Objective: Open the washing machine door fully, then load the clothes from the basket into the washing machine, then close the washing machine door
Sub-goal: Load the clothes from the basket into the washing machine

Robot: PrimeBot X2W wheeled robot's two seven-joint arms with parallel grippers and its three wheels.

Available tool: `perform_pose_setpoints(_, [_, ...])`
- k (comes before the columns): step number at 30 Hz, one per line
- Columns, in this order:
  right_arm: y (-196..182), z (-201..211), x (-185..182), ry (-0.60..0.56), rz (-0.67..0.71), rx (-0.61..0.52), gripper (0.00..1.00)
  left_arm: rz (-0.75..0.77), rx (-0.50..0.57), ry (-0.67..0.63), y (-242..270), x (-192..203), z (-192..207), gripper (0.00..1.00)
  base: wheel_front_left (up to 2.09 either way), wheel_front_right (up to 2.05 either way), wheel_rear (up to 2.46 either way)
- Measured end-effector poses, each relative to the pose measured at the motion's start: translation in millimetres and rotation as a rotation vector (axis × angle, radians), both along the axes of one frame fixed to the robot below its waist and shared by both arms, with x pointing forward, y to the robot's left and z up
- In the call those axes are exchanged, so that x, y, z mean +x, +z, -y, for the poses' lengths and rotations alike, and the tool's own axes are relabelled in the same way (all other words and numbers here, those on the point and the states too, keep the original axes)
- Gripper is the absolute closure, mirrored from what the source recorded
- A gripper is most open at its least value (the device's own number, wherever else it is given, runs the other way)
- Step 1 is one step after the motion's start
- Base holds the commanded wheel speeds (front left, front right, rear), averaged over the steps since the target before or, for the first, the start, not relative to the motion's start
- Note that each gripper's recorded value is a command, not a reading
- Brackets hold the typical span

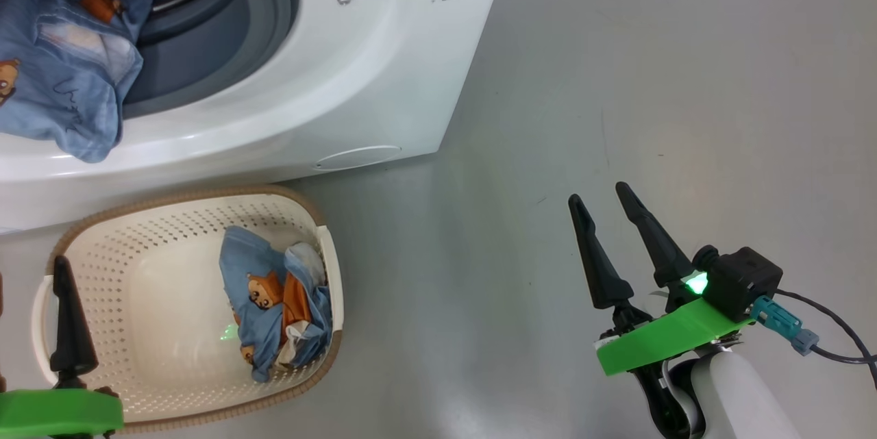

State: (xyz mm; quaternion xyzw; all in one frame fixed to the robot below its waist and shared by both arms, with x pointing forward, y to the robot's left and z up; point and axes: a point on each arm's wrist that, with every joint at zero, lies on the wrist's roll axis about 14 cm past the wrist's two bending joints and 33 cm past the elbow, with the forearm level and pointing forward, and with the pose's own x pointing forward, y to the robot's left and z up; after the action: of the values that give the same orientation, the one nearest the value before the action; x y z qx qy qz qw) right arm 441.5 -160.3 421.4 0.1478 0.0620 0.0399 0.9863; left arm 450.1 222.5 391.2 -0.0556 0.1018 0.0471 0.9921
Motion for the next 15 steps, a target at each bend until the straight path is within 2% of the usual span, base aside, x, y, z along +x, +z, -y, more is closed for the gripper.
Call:
perform_pose_setpoints(10, [-0.2, 0.3, -0.4, 0.001, -0.001, -0.007, 0.0, -0.015, -0.001, 0.003, -3.1, -4.6, -1.8, 0.0, 0.0, 0.0, 0.0])
perform_pose_setpoints(15, [-2.7, 0.5, -0.5, 0.001, -0.007, -0.008, 0.0, 0.008, 0.012, -0.012, 2.1, 6.1, -2.9, 0.0, 0.0, 0.0, 0.0])
